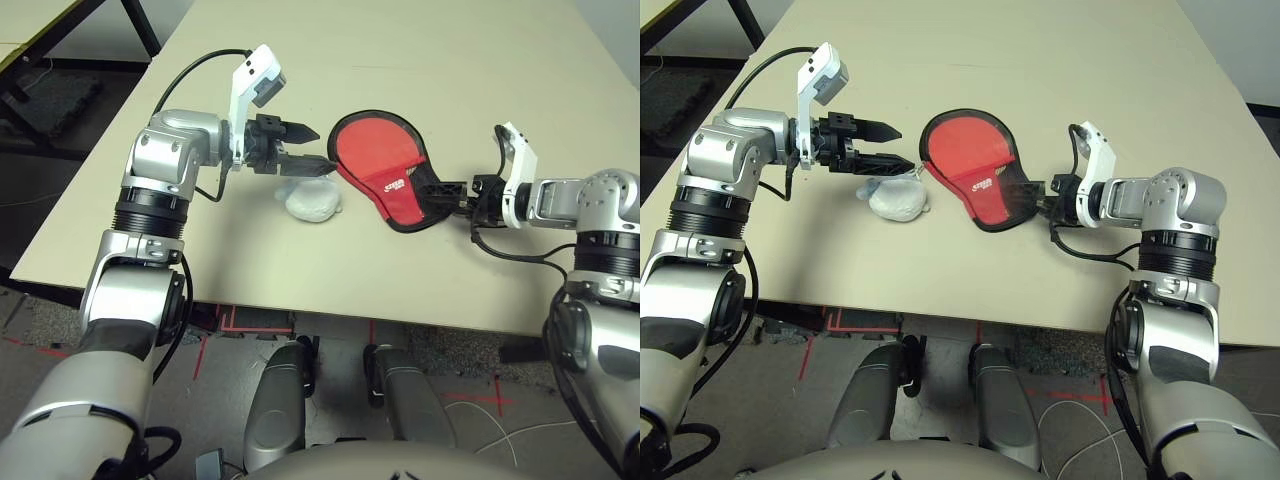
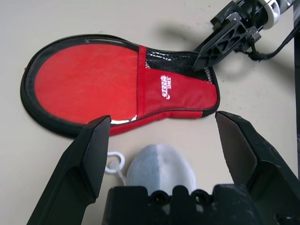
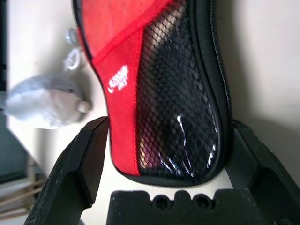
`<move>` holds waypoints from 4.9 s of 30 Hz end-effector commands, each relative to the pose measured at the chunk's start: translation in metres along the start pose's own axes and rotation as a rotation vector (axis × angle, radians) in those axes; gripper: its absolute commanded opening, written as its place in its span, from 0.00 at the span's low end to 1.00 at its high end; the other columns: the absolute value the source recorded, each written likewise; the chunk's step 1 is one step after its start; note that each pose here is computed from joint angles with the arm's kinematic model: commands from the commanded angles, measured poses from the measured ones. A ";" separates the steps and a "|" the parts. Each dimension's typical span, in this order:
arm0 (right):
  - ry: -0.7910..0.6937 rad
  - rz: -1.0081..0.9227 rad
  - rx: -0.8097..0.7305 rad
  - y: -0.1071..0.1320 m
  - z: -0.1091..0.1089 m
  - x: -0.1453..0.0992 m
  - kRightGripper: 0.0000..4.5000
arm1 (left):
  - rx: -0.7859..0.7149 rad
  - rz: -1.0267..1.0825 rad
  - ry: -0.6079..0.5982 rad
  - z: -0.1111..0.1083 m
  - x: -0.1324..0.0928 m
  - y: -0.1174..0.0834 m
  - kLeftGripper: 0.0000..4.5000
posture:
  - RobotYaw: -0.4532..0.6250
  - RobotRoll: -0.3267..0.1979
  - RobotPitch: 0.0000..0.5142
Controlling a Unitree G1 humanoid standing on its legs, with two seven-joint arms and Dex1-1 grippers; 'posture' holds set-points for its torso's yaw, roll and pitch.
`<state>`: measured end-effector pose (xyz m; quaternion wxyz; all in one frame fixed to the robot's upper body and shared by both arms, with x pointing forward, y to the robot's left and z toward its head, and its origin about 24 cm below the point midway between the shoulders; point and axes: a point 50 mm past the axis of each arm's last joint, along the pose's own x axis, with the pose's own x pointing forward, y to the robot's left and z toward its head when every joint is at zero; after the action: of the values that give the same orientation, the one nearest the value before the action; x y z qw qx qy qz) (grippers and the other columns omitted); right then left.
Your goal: Store the ping-pong paddle in its case and zip it.
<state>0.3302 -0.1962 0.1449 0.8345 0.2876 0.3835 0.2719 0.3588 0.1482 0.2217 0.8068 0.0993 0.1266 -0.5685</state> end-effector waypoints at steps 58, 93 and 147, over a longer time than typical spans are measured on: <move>0.118 -0.119 -0.425 0.060 -0.082 -0.095 0.90 | 0.077 -0.065 -0.032 0.017 0.018 0.002 1.00 | 0.39 0.62 0.38; 0.229 -0.119 -1.019 0.052 -0.062 0.002 0.99 | 0.132 -0.160 0.366 -0.057 0.000 -0.011 1.00 | 0.44 0.62 0.43; 0.299 -0.092 -1.023 0.048 -0.085 0.016 1.00 | 0.260 0.264 -0.040 0.013 0.205 -0.057 0.08 | 0.37 0.62 0.51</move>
<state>0.2682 -0.1324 0.1498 0.8399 -0.2329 0.2694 0.4096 0.3848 -0.0355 0.1658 0.8765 0.2342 0.0261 -0.4199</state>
